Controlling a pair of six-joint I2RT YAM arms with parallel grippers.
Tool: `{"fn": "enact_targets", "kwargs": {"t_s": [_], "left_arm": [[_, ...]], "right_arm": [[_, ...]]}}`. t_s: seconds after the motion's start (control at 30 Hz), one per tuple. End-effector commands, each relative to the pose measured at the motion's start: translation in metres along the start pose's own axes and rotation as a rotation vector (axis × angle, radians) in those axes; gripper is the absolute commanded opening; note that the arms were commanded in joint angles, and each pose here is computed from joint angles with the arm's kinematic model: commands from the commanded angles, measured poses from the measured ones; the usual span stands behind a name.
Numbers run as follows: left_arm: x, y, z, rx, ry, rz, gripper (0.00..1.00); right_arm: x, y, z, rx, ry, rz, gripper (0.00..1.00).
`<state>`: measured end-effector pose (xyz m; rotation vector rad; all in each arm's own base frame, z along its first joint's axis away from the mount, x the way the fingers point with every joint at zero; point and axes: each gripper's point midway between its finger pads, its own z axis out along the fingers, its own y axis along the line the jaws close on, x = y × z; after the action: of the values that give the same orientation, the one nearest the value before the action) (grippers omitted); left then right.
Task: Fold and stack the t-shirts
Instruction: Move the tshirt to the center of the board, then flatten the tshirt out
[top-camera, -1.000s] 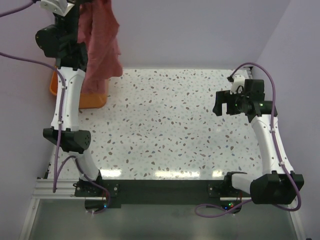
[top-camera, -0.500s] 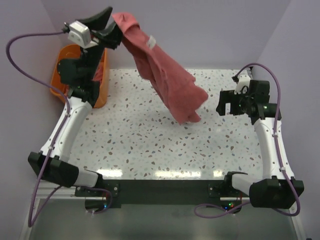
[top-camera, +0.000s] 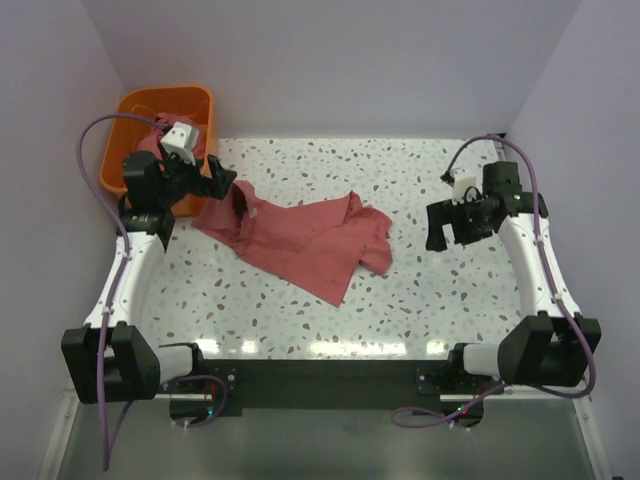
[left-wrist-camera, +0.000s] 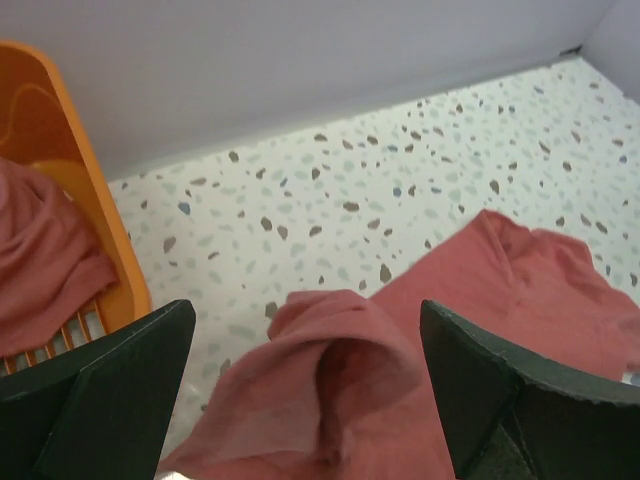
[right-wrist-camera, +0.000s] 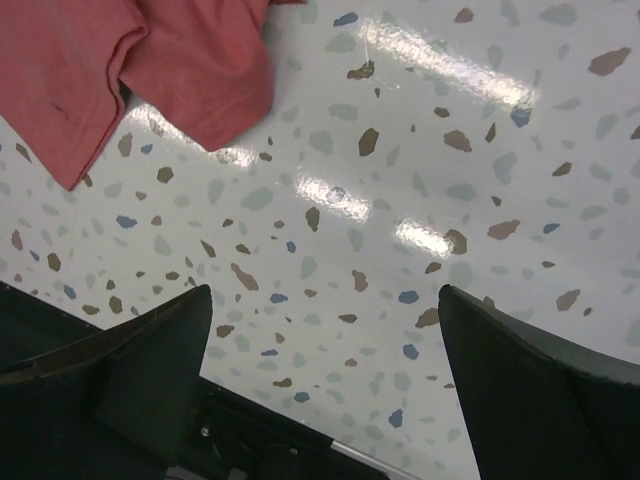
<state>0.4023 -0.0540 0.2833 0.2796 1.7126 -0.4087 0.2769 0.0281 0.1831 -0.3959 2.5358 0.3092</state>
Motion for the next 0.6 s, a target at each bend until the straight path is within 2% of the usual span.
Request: {"fn": "enact_targets", "kwargs": {"t_s": [0.0, 0.13, 0.2, 0.23, 0.27, 0.3, 0.37, 0.4, 0.5, 0.57], "left_arm": [[0.021, 0.0, -0.002, 0.032, 0.162, 0.03, 1.0], [0.036, 0.025, -0.001, -0.076, 0.258, 0.034, 1.0], [0.039, 0.018, -0.004, -0.012, 0.302, 0.097, 1.0], [0.041, 0.006, -0.007, 0.071, 0.312, 0.137, 1.0], [0.038, -0.028, -0.012, 0.262, 0.286, 0.162, 1.0], [0.047, -0.054, -0.015, 0.361, 0.302, 0.199, 1.0], [0.071, -0.089, -0.023, 0.484, 0.364, 0.295, 0.99], [0.097, -0.125, -0.031, 0.597, 0.432, 0.331, 0.98], [0.151, -0.173, -0.044, 0.754, 0.538, 0.412, 0.91], [0.172, -0.188, -0.041, 0.777, 0.563, 0.44, 0.87]], "right_arm": [[0.019, 0.01, 0.011, -0.109, 0.114, -0.013, 0.99], [0.025, 0.013, 0.028, -0.165, 0.165, -0.014, 0.99], [0.026, 0.013, 0.04, -0.176, 0.182, -0.007, 0.99], [0.026, 0.016, 0.045, -0.186, 0.194, -0.013, 0.98], [0.028, 0.017, 0.052, -0.195, 0.213, -0.008, 0.97], [0.028, 0.018, 0.06, -0.198, 0.213, -0.008, 0.94], [0.028, 0.024, 0.077, -0.211, 0.232, -0.01, 0.88], [0.029, 0.026, 0.083, -0.215, 0.241, -0.011, 0.81], [0.029, 0.032, 0.103, -0.238, 0.265, 0.003, 0.69], [0.031, 0.032, 0.112, -0.242, 0.285, 0.029, 0.65]]}}
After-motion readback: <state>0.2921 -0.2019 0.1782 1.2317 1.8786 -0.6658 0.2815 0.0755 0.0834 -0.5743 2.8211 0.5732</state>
